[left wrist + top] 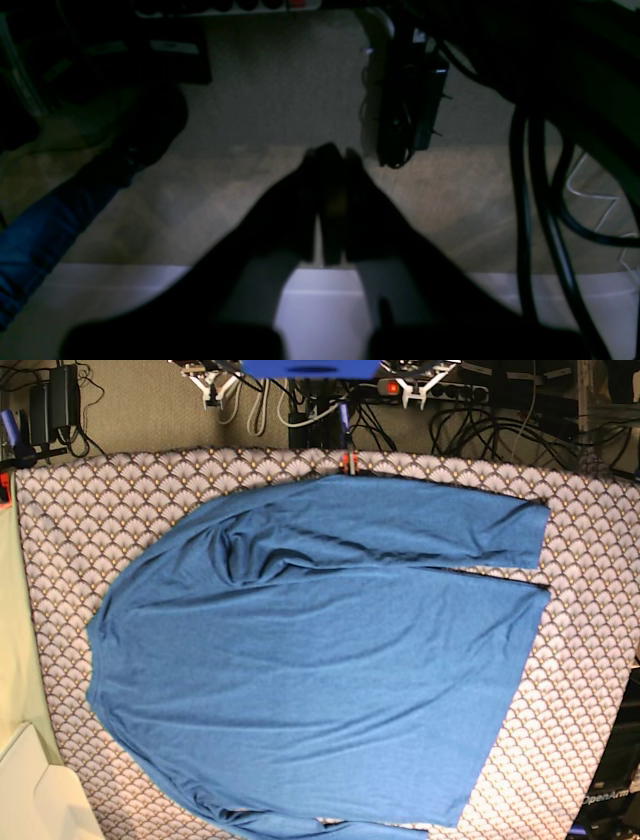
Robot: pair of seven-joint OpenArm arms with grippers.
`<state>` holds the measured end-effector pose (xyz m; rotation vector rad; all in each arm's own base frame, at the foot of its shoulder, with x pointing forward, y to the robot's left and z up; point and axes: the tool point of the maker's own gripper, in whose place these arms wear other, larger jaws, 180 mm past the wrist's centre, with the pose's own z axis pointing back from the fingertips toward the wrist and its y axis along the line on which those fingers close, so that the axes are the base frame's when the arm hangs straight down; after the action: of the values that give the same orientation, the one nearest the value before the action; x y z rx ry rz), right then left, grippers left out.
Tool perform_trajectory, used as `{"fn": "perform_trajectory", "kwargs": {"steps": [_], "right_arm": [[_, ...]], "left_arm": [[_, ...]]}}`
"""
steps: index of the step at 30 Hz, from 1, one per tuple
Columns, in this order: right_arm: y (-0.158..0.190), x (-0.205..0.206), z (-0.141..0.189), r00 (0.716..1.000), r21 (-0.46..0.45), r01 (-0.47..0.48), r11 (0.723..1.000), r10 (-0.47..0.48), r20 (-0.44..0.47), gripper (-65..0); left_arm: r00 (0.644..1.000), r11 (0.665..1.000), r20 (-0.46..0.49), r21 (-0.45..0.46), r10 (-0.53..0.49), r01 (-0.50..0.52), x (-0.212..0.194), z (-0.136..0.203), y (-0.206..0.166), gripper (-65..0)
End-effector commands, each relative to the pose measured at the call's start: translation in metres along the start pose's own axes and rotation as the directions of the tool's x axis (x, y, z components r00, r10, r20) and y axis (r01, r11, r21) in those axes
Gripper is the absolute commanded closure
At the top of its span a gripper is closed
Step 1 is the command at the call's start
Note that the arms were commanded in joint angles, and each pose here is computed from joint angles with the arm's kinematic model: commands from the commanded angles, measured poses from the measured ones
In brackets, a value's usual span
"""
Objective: Fold the T-shirt properly
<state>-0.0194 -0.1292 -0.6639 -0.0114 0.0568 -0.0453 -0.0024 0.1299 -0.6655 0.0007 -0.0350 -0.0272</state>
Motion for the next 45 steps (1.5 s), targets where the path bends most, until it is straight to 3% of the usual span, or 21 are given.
{"fn": "perform_trajectory", "kwargs": {"steps": [1,4,14,22,26,33,42,45], "right_arm": [[0.000,-0.008,0.000,1.000,0.005,-0.007,1.000,0.007,0.001,0.0],[-0.007,-0.012,0.003,0.997,-0.004,-0.009,1.000,0.010,0.070,0.0],[-0.020,-0.029,0.042,0.972,-0.026,-0.024,0.999,0.029,0.234,0.0],[-0.031,-0.021,0.091,0.928,-0.050,-0.048,0.998,0.062,0.368,0.0],[-0.033,-0.008,0.132,0.882,-0.061,-0.065,0.996,0.085,0.464,0.0],[-0.038,0.033,0.207,0.769,-0.090,-0.098,0.991,0.133,0.626,0.0],[-0.031,0.085,0.283,0.678,-0.111,-0.120,0.986,0.164,0.717,-0.1],[-0.031,0.097,0.292,0.646,-0.117,-0.115,0.986,0.164,0.746,-1.7]], "left_arm": [[1.000,1.000,0.024,0.002,-0.002,0.002,-0.004,0.001,0.004,-0.3],[0.994,1.000,0.110,0.009,-0.006,0.005,-0.003,0.006,0.010,-0.3],[0.981,0.999,0.189,0.029,-0.034,0.029,-0.034,0.032,0.028,-0.3],[0.940,0.997,0.335,0.034,-0.070,0.062,-0.029,0.082,0.031,-0.3],[0.897,0.997,0.436,0.059,-0.070,0.049,-0.012,0.121,0.042,-0.3],[0.800,0.993,0.596,0.121,-0.074,0.001,0.031,0.189,0.067,-0.3],[0.642,0.993,0.760,0.117,-0.098,0.013,0.085,0.267,0.053,-0.4],[0.593,0.993,0.799,0.114,-0.103,0.018,0.100,0.289,0.048,-0.5]]}}
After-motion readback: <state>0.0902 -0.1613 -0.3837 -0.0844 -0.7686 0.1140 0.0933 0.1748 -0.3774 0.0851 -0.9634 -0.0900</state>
